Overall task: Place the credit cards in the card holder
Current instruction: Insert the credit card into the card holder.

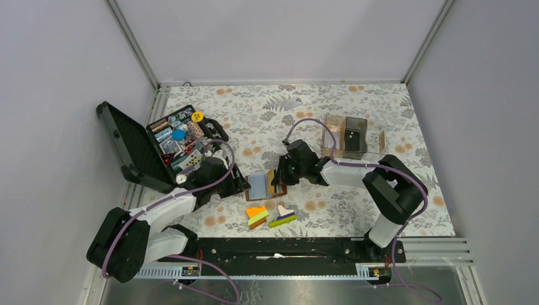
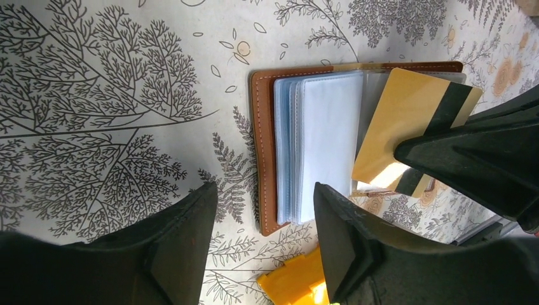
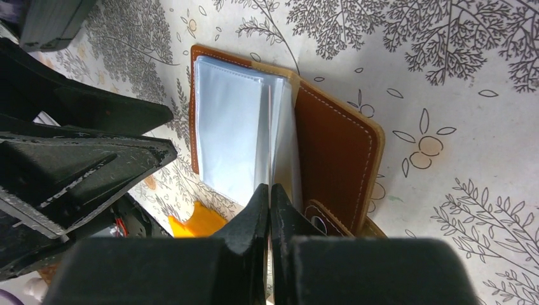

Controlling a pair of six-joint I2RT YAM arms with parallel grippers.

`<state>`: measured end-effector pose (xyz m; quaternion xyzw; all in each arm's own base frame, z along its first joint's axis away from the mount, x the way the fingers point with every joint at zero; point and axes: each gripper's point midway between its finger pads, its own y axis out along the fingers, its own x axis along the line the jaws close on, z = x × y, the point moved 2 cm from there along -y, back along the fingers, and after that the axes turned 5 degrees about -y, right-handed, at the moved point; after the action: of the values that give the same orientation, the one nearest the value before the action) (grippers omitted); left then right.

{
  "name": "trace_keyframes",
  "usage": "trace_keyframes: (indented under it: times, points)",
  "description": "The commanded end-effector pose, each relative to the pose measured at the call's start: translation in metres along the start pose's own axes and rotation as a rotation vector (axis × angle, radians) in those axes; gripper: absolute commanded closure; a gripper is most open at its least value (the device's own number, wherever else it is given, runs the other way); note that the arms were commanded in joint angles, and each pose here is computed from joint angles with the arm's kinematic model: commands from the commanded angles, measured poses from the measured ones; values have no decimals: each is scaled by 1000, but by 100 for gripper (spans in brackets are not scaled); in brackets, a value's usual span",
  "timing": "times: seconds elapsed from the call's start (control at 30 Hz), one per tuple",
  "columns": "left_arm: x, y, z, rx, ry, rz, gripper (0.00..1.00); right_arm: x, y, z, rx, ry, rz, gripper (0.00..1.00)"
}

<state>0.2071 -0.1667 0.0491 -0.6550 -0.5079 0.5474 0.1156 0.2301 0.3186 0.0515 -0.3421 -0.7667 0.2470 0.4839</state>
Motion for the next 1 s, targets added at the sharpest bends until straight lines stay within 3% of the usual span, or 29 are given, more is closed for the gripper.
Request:
trace_keyframes:
  times: [0.0,0.47,0.97]
  points:
    - [-20,4,-21,-67,27,64,41,7,-2,-7,-34,61,-68,100]
    - [-6,12,-15,-52,32,15,52,10,2,-6,-47,138,-132,100]
    - [-4,14,-14,-46,36,5,57,-2,8,3,-34,157,-101,100]
